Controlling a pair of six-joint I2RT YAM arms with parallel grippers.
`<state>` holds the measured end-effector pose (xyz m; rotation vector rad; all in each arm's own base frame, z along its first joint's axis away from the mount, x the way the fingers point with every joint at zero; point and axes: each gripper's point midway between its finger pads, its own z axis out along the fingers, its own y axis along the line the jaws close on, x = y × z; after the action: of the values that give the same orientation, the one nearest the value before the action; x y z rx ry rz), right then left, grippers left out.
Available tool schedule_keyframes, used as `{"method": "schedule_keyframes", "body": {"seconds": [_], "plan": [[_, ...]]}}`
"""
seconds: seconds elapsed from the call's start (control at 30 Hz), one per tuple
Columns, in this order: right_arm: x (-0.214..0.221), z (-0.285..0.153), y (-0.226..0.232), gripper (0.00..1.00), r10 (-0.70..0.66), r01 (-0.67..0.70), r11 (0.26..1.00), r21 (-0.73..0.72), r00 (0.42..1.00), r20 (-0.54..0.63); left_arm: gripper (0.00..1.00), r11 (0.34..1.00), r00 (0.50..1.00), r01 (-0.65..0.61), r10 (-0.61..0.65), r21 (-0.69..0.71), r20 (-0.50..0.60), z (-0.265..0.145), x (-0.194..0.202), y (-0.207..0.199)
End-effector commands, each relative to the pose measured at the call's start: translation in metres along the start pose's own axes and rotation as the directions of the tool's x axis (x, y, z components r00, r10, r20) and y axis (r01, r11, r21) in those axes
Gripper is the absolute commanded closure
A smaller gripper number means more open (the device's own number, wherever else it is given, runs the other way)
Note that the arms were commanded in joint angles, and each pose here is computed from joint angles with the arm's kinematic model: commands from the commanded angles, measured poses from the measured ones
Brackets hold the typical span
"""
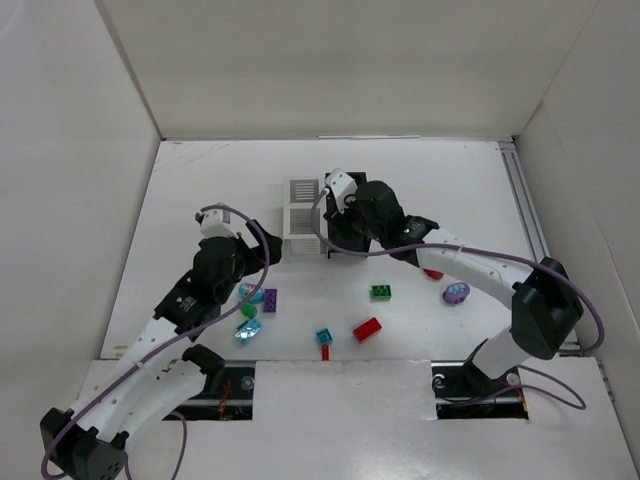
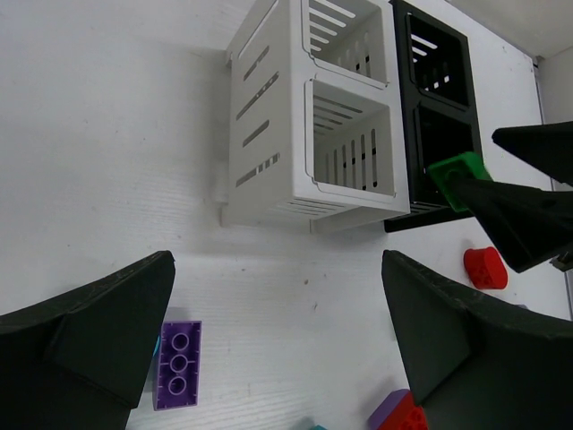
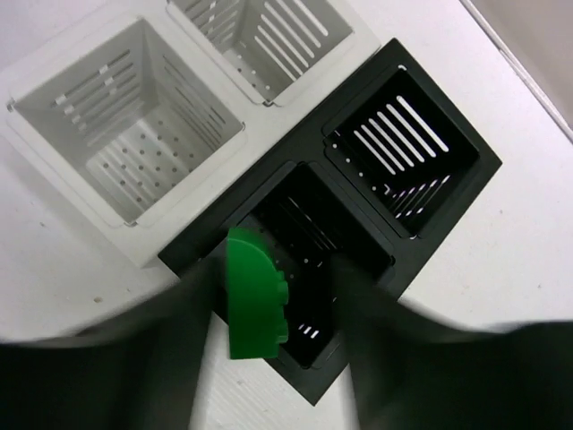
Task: Sort the legos into containers by color
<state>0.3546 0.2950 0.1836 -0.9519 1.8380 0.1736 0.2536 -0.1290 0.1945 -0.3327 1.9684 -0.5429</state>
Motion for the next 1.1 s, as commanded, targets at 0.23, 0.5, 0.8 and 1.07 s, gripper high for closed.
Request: {"method": "schedule_keyframes", "body": {"seconds": [0.23, 0.5, 0.8, 1.07], "plan": [[-0.016, -0.055, -0.014, 0.14, 0.024, -0.028, 0.999, 0.047, 0.995, 0.096, 0.00, 0.997, 1.000, 0.016, -0.017, 0.076, 0.009, -0.005, -0.005, -0.016], [0.070, -0.098, 0.014, 0.10, 0.092, -0.092, 0.996, -0.015, 0.996, 0.007, 0.00, 0.998, 0.999, 0.045, -0.044, 0.042, -0.014, -0.001, 0.004, -0.009], [0.141, -0.074, 0.048, 0.08, 0.178, -0.192, 0.979, -0.065, 0.969, -0.172, 0.00, 0.994, 0.992, 0.102, -0.104, -0.030, -0.069, 0.002, 0.027, 0.009], [0.166, -0.047, 0.073, 0.08, 0.253, -0.285, 0.953, -0.103, 0.936, -0.246, 0.00, 0.993, 0.991, 0.101, -0.106, -0.058, -0.082, 0.000, 0.033, 0.017]]}}
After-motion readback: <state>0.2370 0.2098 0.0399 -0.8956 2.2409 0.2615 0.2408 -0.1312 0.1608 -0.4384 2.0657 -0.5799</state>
